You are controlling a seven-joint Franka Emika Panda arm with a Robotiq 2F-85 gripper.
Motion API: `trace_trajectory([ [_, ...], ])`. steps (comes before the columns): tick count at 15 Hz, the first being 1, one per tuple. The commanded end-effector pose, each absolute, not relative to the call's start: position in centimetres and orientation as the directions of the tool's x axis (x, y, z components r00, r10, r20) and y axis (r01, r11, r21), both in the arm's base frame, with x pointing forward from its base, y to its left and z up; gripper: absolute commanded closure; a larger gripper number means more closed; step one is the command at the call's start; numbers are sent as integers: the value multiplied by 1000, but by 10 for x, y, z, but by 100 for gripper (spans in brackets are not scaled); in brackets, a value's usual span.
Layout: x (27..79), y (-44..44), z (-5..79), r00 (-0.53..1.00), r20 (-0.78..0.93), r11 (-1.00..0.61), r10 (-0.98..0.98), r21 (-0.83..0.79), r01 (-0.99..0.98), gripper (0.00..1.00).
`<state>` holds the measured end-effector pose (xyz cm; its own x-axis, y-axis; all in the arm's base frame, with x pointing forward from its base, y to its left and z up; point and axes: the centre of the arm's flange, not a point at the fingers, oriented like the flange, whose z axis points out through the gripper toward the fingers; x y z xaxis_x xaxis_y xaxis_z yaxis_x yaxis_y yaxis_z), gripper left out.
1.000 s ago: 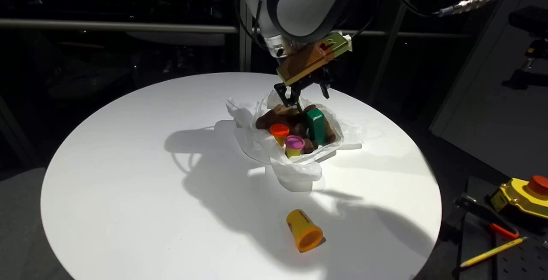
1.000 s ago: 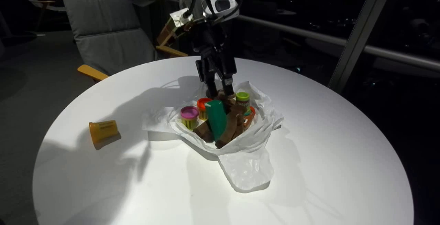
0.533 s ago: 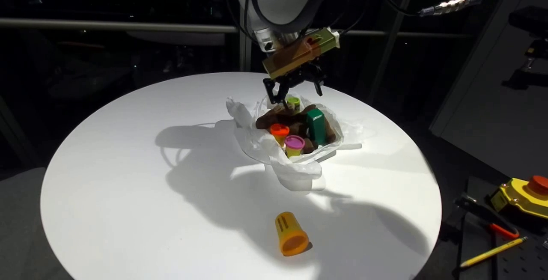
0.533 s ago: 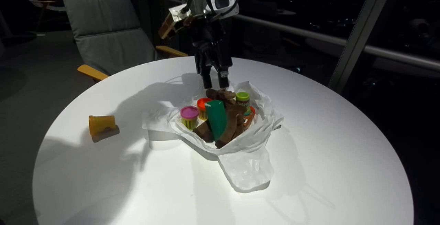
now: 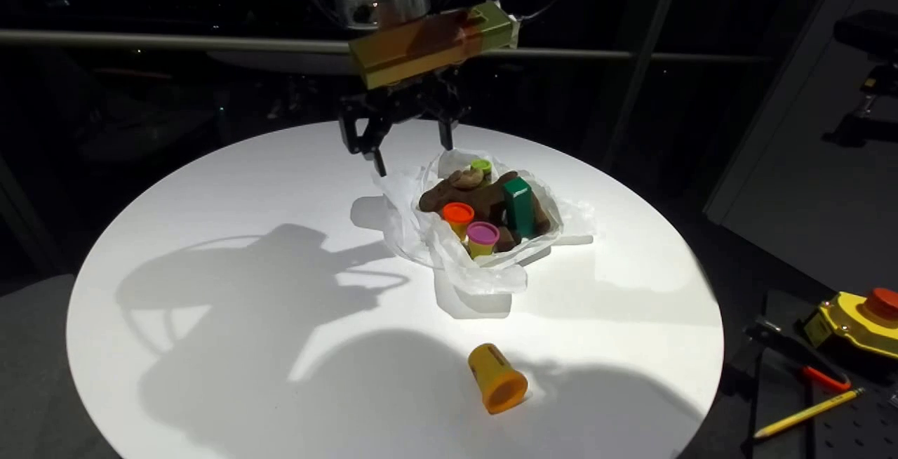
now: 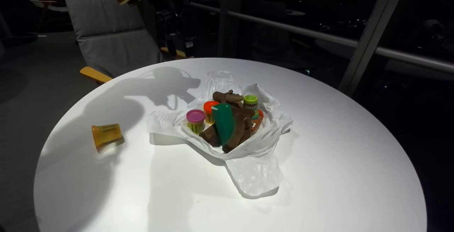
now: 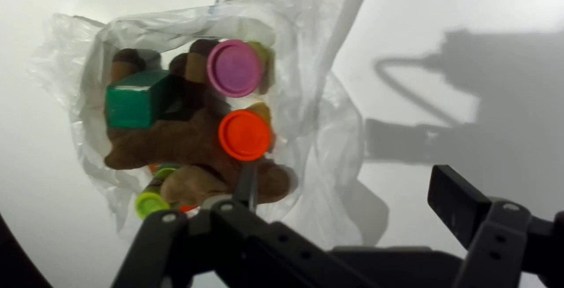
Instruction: Put the objects inside the plastic
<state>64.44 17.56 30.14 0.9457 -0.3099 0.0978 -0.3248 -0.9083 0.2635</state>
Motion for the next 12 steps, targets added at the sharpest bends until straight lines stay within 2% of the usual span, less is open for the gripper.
trace_trajectory([
  [1,606,213,283,955,93,-941,-280,169,-293,0],
  [5,578,225,256,947,94,-947,-307,70,-314,0],
  [12,520,224,254,871,-35,-871,-489,-19,-490,0],
])
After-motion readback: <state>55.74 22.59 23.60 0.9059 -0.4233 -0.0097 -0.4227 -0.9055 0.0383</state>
